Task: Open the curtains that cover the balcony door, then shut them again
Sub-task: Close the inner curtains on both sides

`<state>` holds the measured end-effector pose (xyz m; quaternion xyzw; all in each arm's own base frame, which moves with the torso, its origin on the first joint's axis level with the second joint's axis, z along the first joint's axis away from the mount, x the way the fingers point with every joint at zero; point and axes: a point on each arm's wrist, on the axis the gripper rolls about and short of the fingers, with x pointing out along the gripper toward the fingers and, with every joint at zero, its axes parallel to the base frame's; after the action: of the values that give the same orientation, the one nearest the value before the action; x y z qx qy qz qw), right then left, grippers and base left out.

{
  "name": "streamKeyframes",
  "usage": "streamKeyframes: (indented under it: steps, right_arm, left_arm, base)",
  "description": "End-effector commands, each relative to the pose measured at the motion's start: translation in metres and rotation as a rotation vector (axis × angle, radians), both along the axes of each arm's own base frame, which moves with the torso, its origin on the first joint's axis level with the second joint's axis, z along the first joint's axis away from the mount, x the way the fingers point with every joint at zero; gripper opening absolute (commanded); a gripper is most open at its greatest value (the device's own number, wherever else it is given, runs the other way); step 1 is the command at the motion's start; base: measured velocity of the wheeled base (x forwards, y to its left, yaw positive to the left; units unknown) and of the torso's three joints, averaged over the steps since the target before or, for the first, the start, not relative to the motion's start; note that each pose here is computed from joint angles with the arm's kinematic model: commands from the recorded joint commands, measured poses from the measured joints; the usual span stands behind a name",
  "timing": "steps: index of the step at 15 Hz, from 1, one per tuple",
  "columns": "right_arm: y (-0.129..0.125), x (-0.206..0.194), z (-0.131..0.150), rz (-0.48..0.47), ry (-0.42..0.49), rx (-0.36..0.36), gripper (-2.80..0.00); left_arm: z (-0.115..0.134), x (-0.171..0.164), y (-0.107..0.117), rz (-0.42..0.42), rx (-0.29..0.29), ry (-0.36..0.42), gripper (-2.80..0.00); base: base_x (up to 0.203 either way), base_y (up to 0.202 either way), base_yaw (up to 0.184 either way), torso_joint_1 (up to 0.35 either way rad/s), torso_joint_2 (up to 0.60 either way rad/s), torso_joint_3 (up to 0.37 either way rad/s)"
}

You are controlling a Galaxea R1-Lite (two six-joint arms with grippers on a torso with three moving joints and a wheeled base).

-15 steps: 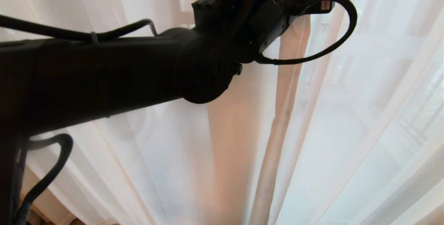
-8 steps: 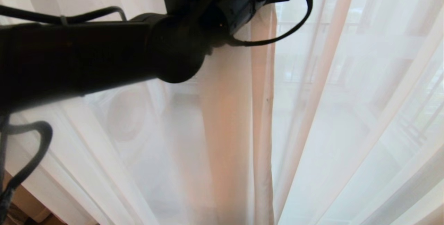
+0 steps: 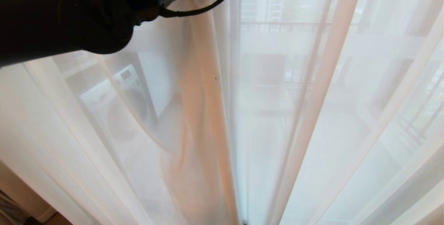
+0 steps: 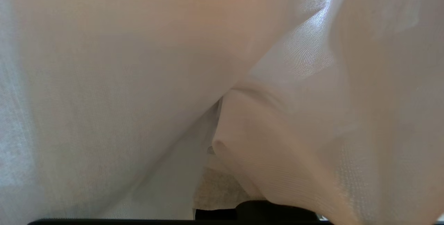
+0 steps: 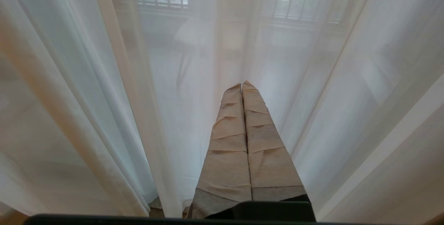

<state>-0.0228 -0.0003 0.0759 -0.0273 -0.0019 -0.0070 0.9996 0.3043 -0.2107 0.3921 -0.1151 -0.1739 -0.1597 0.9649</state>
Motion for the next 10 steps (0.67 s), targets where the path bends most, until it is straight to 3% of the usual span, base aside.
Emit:
streamKeyframes:
  steps: [1,6,10]
  right_arm:
    - [0.000,0.000,0.000,0.000,0.000,-0.001,-2.80]
    - [0.000,0.000,0.000,0.000,0.000,0.000,-2.80]
    - [0.000,0.000,0.000,0.000,0.000,-0.001,-2.80]
  left_arm:
    - [0.004,-0.012,0.029,0.050,0.004,0.010,-2.80]
    - [-0.017,-0.023,0.058,0.124,0.049,0.096,-2.80]
    - [-0.022,-0.027,0.063,0.134,0.060,0.116,-2.80]
  base:
    - [0.000,0.000,0.000,0.000,0.00,0.000]
    - [0.000,0.000,0.000,0.000,0.00,0.000]
    - [0.000,0.000,0.000,0.000,0.00,0.000]
